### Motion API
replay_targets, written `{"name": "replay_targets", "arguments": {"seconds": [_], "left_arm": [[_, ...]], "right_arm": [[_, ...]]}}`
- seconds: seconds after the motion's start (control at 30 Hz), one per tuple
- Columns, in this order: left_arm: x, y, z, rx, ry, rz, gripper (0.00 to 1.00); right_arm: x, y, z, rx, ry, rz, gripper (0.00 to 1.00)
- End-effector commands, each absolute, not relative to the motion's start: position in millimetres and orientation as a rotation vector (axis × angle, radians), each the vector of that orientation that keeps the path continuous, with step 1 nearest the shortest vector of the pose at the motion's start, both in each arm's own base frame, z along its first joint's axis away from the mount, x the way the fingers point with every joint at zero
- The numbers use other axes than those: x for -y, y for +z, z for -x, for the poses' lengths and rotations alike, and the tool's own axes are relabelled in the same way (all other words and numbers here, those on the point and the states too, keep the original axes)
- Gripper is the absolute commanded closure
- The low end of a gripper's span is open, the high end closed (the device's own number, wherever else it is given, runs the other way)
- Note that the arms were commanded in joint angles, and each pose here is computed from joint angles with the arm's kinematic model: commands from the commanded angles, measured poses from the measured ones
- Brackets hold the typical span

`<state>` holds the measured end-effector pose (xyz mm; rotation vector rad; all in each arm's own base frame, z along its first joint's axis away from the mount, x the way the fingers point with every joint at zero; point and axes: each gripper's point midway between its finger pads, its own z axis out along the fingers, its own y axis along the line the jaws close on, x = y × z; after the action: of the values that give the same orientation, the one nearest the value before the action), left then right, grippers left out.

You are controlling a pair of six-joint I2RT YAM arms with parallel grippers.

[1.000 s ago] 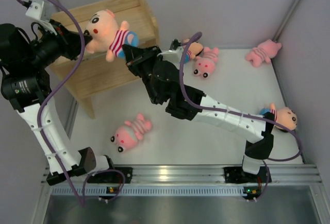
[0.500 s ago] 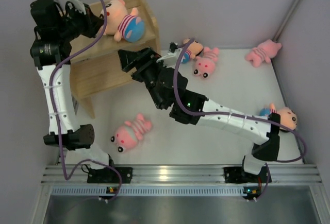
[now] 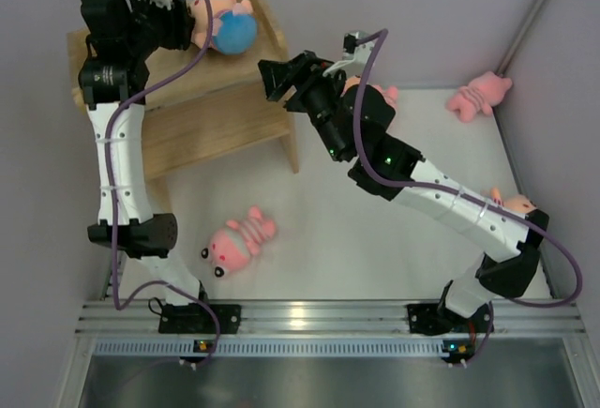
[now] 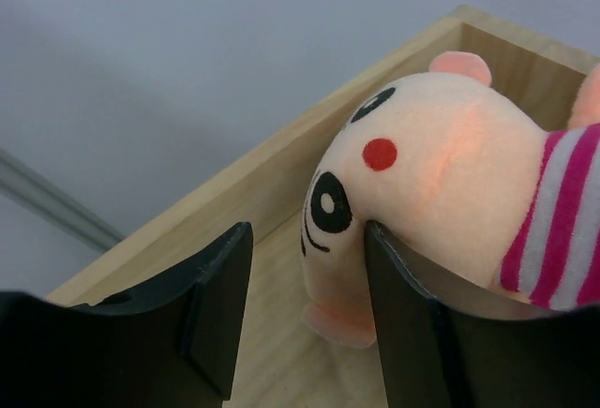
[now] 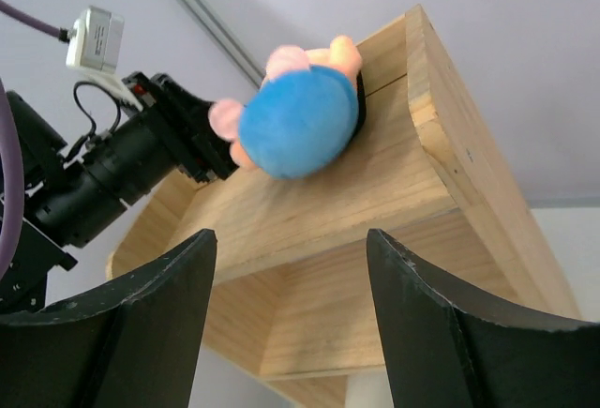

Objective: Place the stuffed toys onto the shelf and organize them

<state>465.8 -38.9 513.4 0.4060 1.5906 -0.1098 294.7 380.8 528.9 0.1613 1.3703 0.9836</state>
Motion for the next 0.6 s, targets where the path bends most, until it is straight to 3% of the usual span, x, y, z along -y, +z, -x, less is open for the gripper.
{"name": "replay_targets", "arguments": {"seconds": [0.0, 0.13, 0.27, 0.57], "left_arm": [[20.6, 522.0, -486.9, -1.567, 0.077, -0.275, 0.43], [16.3, 528.9, -488.6, -1.548, 0.137, -0.228, 0.34], [25.6, 532.8, -480.5, -1.53, 0.109, -0.294, 0.17], [37.5, 543.5, -441.5, -1.493, 0.073, -0.388, 0.15]], "right_arm": [[-376.8, 538.3, -285.2, -1.352, 0.974, -0.032, 0.34], [-364.1, 535.2, -289.5, -1.378, 0.95, -0.024, 0.34], [-331.1, 536.5, -292.9, -1.372, 0.882, -0.029, 0.34], [-317.9, 521.7, -290.0, -1.401, 0.857, 0.027, 0.34]]}}
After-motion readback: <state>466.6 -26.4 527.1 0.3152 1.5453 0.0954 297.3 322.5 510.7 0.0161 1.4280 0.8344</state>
